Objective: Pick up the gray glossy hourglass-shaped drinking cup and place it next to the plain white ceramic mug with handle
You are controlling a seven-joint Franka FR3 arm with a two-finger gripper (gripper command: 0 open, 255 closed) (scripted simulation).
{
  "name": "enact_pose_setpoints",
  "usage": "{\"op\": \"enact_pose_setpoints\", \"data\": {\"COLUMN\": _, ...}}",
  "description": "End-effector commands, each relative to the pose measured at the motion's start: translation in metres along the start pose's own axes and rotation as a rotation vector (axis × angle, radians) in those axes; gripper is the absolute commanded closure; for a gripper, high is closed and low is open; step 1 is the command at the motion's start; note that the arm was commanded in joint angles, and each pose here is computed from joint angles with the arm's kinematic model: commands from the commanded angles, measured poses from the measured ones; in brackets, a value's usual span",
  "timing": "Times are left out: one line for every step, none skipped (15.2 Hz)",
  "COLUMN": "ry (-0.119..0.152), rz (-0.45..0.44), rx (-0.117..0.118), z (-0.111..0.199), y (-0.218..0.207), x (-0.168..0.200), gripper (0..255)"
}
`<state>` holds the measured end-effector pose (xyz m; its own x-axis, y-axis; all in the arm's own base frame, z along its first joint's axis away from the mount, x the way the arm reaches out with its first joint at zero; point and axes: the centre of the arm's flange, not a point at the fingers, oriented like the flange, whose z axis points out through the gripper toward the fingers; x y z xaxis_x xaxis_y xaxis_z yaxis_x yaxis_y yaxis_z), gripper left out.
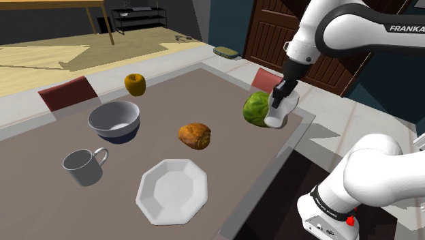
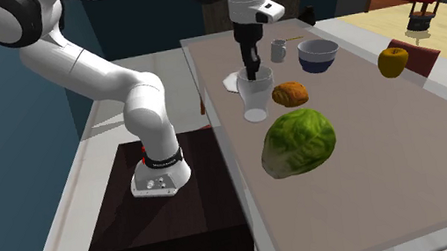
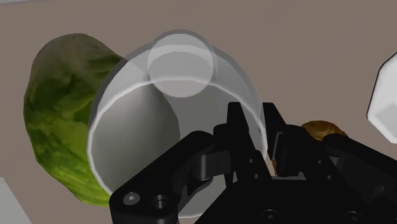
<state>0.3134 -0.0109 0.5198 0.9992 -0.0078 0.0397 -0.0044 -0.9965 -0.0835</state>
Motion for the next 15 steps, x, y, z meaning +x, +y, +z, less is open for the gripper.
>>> {"op": "enact_pose_setpoints", "data": {"ry": 0.000, "rz": 0.000, "rx": 0.000, "z": -0.011, "y": 0.000, "x": 0.000, "gripper": 255}}
{"op": "enact_pose_setpoints", "data": {"ry": 0.000, "rz": 0.000, "rx": 0.000, "z": -0.017, "y": -0.001, "x": 0.000, "gripper": 255}}
{"op": "enact_pose_setpoints", "data": {"ry": 0.000, "rz": 0.000, "rx": 0.000, "z": -0.022, "y": -0.001, "x": 0.000, "gripper": 255}}
{"op": "enact_pose_setpoints", "data": {"ry": 0.000, "rz": 0.000, "rx": 0.000, "z": -0.027, "y": -0.002, "x": 0.001, "gripper": 255}}
{"op": "enact_pose_setpoints", "data": {"ry": 0.000, "rz": 0.000, "rx": 0.000, "z": -0.032, "y": -0.002, "x": 0.001, "gripper": 255}}
{"op": "enact_pose_setpoints", "data": {"ry": 0.000, "rz": 0.000, "rx": 0.000, "z": -0.038, "y": -0.002, "x": 0.001, "gripper": 255}}
{"op": "enact_pose_setpoints", "data": {"ry": 0.000, "rz": 0.000, "rx": 0.000, "z": -0.043, "y": -0.003, "x": 0.001, "gripper": 255}}
{"op": "enact_pose_setpoints", "data": {"ry": 0.000, "rz": 0.000, "rx": 0.000, "z": -0.048, "y": -0.003, "x": 0.001, "gripper": 255}}
{"op": "enact_pose_setpoints", "data": {"ry": 0.000, "rz": 0.000, "rx": 0.000, "z": -0.053, "y": -0.004, "x": 0.002, "gripper": 255}}
{"op": "enact_pose_setpoints", "data": {"ry": 0.000, "rz": 0.000, "rx": 0.000, "z": -0.059, "y": -0.004, "x": 0.002, "gripper": 255}}
{"op": "enact_pose_setpoints", "data": {"ry": 0.000, "rz": 0.000, "rx": 0.000, "z": -0.064, "y": -0.005, "x": 0.002, "gripper": 255}}
{"op": "enact_pose_setpoints", "data": {"ry": 0.000, "rz": 0.000, "rx": 0.000, "z": -0.069, "y": -0.005, "x": 0.002, "gripper": 255}}
{"op": "enact_pose_setpoints", "data": {"ry": 0.000, "rz": 0.000, "rx": 0.000, "z": -0.074, "y": -0.006, "x": 0.002, "gripper": 255}}
{"op": "enact_pose_setpoints", "data": {"ry": 0.000, "rz": 0.000, "rx": 0.000, "z": -0.080, "y": -0.006, "x": 0.003, "gripper": 255}}
{"op": "enact_pose_setpoints", "data": {"ry": 0.000, "rz": 0.000, "rx": 0.000, "z": -0.085, "y": -0.006, "x": 0.003, "gripper": 255}}
